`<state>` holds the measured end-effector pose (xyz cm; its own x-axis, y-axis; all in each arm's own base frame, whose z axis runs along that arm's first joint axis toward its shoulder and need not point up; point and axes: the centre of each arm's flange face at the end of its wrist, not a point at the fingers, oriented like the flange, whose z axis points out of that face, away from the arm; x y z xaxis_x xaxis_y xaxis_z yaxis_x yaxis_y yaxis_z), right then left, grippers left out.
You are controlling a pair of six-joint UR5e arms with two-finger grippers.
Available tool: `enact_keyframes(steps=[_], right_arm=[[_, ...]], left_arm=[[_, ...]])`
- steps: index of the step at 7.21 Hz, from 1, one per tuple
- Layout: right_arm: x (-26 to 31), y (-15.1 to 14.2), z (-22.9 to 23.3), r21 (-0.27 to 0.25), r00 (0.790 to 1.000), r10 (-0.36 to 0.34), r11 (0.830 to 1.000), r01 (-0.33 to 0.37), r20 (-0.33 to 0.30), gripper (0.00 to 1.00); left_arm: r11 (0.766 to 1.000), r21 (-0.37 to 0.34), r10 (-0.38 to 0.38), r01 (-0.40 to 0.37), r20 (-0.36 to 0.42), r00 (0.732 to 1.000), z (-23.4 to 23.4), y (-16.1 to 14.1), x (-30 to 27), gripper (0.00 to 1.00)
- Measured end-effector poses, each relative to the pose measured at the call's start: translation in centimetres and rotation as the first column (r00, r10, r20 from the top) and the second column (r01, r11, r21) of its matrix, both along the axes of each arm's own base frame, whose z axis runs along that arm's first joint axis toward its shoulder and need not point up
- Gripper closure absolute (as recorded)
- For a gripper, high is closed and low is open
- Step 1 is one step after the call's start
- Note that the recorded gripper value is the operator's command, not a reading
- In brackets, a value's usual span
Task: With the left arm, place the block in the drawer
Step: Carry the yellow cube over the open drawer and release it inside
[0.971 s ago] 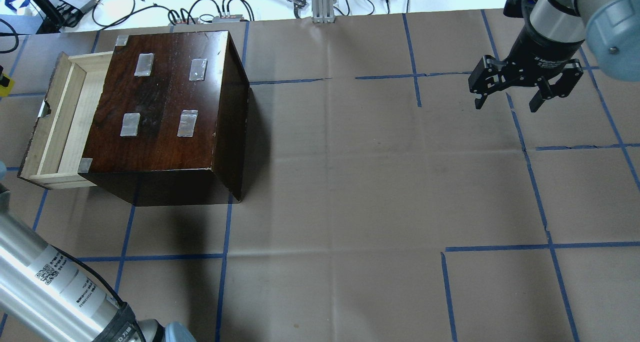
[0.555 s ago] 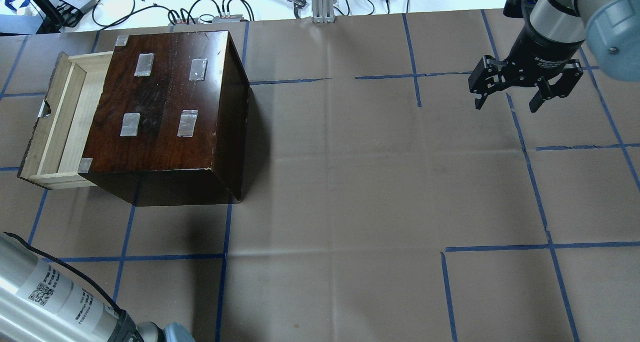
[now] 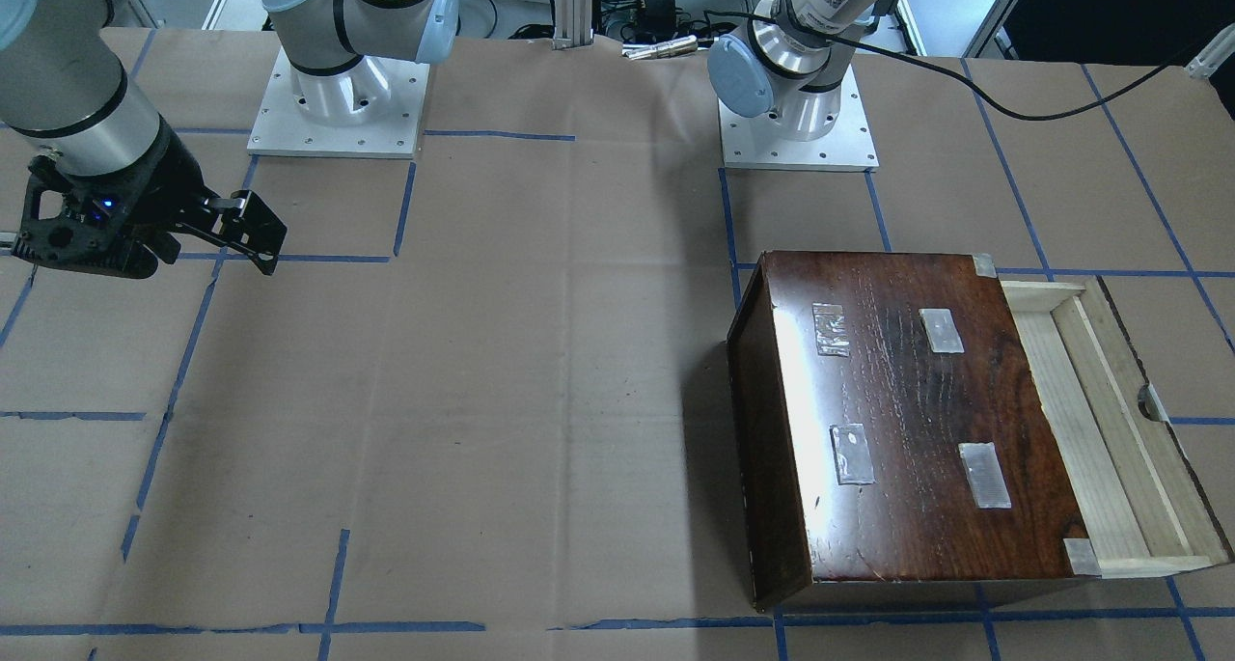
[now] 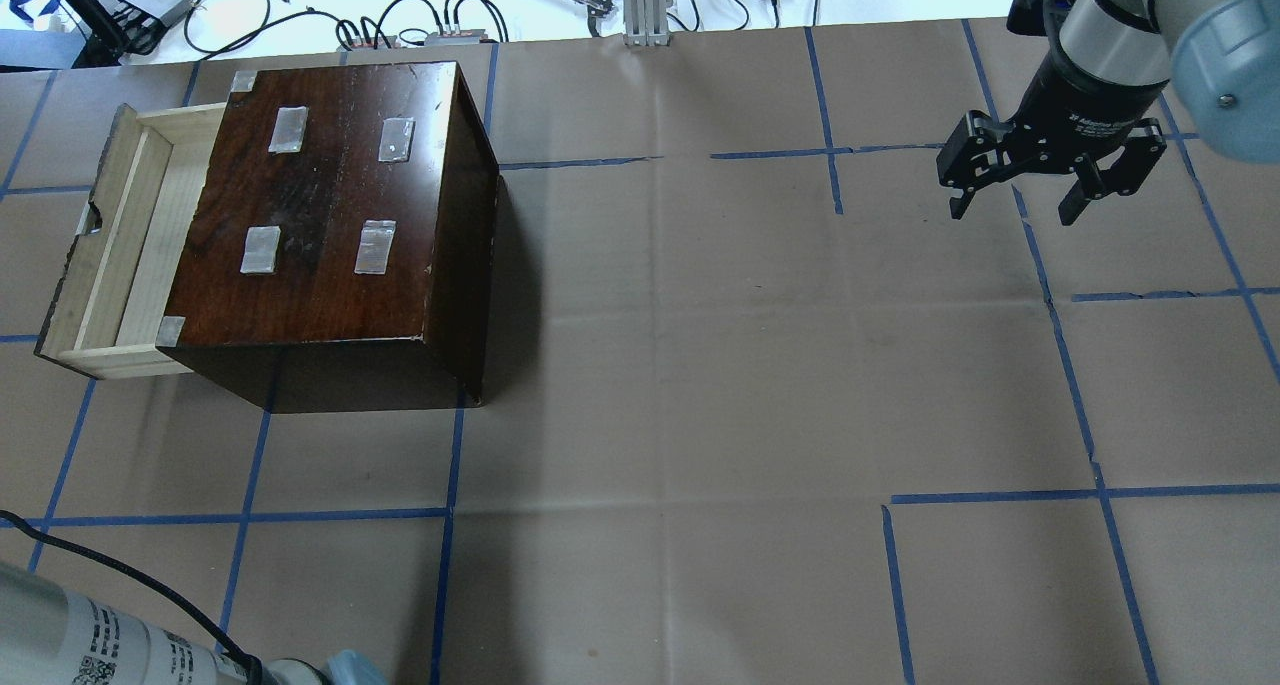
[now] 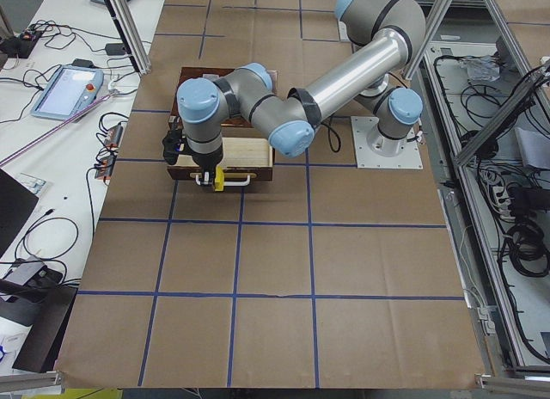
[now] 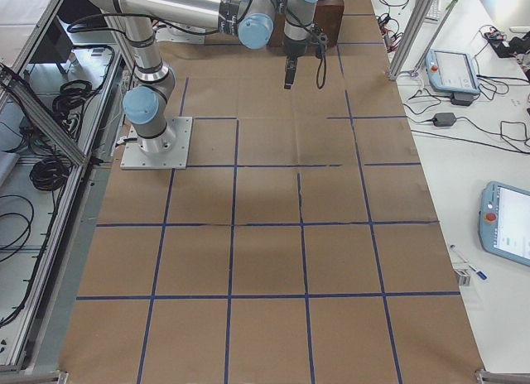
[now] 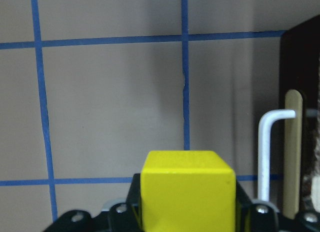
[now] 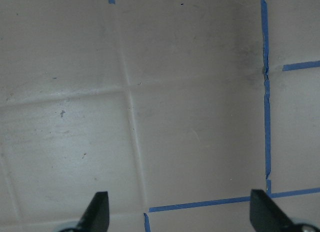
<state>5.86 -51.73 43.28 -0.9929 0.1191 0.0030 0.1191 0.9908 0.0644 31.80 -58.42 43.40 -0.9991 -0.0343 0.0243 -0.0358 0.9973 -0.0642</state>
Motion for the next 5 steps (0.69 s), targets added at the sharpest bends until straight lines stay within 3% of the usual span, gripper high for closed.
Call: enact_keyframes(steps=[3,5], right_arm=[[0.0,0.0,0.0,0.000,1.000,0.000,1.000,0.000,0.000,0.00],[0.0,0.0,0.0,0.001,1.000,0.000,1.000,0.000,0.000,0.00]], left_arm=[[0.999,0.015,0.048,-0.048,-0.021,0.999,0.2,2.6,-3.9,0.77],[0.999,0.025,0.045,-0.044,-0.026,0.999,-0.2,1.8,-8.9,0.77]])
